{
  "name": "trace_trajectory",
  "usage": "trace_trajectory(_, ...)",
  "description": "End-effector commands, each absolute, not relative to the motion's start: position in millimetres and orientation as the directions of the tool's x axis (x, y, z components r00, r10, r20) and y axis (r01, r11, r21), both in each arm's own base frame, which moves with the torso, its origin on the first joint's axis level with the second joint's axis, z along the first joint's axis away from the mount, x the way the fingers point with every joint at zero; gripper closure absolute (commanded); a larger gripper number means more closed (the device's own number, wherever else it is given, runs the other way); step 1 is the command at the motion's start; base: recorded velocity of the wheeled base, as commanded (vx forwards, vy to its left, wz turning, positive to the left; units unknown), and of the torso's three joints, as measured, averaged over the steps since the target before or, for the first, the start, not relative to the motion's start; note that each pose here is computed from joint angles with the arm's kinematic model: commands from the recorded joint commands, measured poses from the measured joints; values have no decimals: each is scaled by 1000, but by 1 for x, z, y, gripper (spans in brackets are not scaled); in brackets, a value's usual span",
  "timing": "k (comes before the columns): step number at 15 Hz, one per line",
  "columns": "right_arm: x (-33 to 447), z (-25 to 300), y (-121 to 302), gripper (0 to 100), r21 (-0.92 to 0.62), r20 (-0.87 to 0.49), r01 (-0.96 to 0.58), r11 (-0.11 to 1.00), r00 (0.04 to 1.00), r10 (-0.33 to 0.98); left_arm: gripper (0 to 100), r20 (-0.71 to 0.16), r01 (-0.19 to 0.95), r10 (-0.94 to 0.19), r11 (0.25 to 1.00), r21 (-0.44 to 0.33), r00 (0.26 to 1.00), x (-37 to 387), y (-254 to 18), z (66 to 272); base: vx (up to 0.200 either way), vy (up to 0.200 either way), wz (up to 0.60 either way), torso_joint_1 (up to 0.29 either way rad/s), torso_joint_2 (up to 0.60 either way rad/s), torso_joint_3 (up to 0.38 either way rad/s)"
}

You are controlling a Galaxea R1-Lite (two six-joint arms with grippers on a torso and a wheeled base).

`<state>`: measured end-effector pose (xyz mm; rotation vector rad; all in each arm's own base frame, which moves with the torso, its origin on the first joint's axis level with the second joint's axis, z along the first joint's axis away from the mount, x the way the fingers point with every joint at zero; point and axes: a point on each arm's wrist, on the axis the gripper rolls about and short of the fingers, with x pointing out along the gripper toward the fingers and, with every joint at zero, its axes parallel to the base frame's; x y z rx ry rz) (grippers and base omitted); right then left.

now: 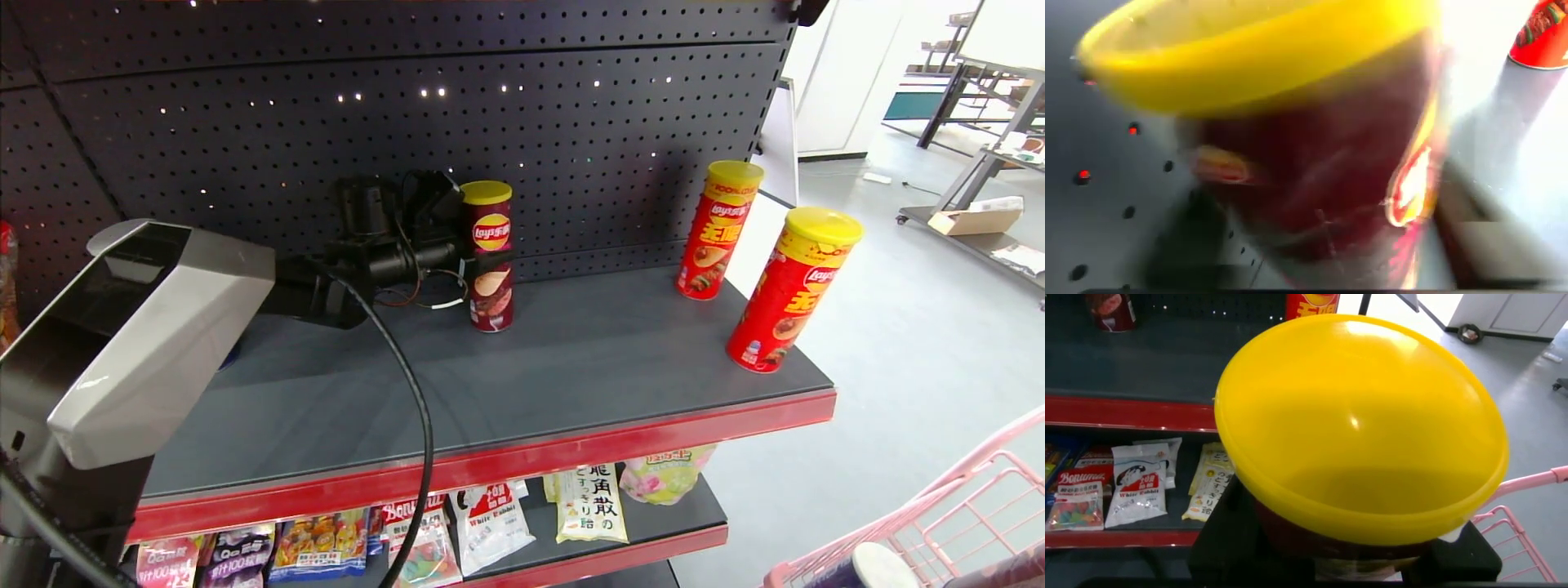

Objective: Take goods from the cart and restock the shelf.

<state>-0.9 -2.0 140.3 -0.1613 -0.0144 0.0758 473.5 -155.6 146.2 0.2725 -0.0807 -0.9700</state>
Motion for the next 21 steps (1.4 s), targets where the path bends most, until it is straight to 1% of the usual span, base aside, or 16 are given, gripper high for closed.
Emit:
trace_trajectory(1, -1, 140, -2, 100, -161, 6, -76, 984, 997, 78, 100, -51, 802, -823, 534, 266, 565, 474, -156, 145, 0, 0, 0, 0, 0, 0)
trace_trajectory(5, 0, 139, -2, 100, -162, 2, -75, 984, 997, 77, 100, -50, 809, -831, 524, 267, 554, 471, -155, 151, 0, 0, 0, 0, 0, 0)
trace_trajectory(8, 0, 139, -2, 100, -162, 2, -77, 984, 997, 78, 100, -61, 837, -855, 487, 251, 516, 458, -151, 169, 0, 0, 0, 0, 0, 0)
trace_trajectory(10, 0, 138, -2, 100, -162, -2, -76, 984, 997, 77, 100, -80, 844, -855, 485, 230, 513, 448, -145, 180, 0, 0, 0, 0, 0, 0)
trace_trajectory(11, 0, 138, -2, 100, -162, -5, -78, 984, 997, 78, 100, -84, 849, -856, 486, 209, 511, 437, -139, 193, 0, 0, 0, 0, 0, 0)
trace_trajectory(12, 0, 138, -2, 100, -162, -3, -78, 984, 997, 78, 100, -81, 852, -857, 490, 182, 510, 431, -135, 198, 0, 0, 0, 0, 0, 0)
trace_trajectory(13, 0, 138, -2, 100, -162, -5, -78, 984, 997, 78, 100, -81, 853, -857, 490, 180, 510, 431, -135, 198, 0, 0, 0, 0, 0, 0)
trace_trajectory(14, 0, 137, -2, 100, -163, -9, -79, 984, 997, 78, 100, -101, 865, -861, 485, 129, 498, 411, -129, 198, 0, 0, 0, 0, 0, 0)
trace_trajectory(17, 0, 137, -2, 100, -162, -8, -80, 983, 997, 80, 100, -106, 882, -877, 459, 108, 469, 391, -125, 180, 0, 0, 0, 0, 0, 0)
trace_trajectory(18, 0, 137, -2, 100, -162, -8, -80, 983, 997, 80, 100, -92, 884, -880, 457, 96, 465, 386, -126, 174, 0, 0, 0, 0, 0, 0)
trace_trajectory(20, 0, 137, -2, 100, -162, -8, -80, 983, 997, 80, 100, -38, 887, -887, 456, 68, 460, 381, -131, 170, 0, 0, 0, 0, 0, 0)
trace_trajectory(21, 0, 137, -2, 100, -162, -6, -80, 984, 997, 80, 100, -26, 887, -888, 456, 67, 459, 380, -132, 170, 0, 0, 0, 0, 0, 0)
